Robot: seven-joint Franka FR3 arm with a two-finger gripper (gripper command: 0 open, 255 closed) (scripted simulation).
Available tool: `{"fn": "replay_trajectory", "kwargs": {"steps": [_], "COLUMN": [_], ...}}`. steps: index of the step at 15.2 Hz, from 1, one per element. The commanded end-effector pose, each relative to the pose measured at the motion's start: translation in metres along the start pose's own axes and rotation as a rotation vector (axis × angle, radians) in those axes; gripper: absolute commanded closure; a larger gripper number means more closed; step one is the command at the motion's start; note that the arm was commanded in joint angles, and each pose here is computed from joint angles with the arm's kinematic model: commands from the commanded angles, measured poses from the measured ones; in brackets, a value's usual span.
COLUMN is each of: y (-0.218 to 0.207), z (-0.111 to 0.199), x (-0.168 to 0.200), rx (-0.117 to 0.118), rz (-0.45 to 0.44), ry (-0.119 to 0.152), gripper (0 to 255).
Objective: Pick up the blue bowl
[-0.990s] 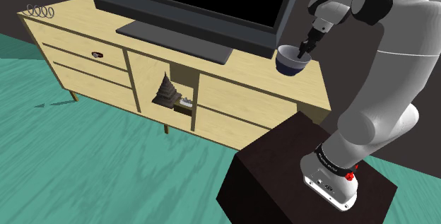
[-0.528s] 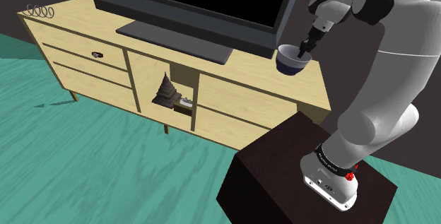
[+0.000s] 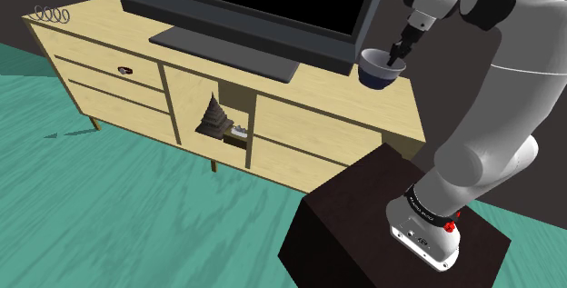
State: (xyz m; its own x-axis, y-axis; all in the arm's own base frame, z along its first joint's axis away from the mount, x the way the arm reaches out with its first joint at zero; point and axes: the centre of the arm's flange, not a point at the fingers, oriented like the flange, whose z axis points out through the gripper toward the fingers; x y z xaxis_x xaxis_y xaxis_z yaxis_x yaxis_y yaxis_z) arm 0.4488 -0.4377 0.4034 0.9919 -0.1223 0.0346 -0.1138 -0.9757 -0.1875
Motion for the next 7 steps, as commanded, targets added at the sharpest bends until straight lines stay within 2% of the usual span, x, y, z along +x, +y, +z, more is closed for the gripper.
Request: {"fn": "replay_trajectory", "kwargs": {"steps": [1, 5, 7], "y": [-0.002, -0.006, -0.006], "z": [-0.01, -0.031, -0.032], "x": [0.001, 0.002, 0.002], "rx": [0.0, 0.0, 0.0], "rz": [0.0, 0.0, 0.0], "ry": [0.0, 0.0, 0.0], "gripper": [255, 255, 255]}}
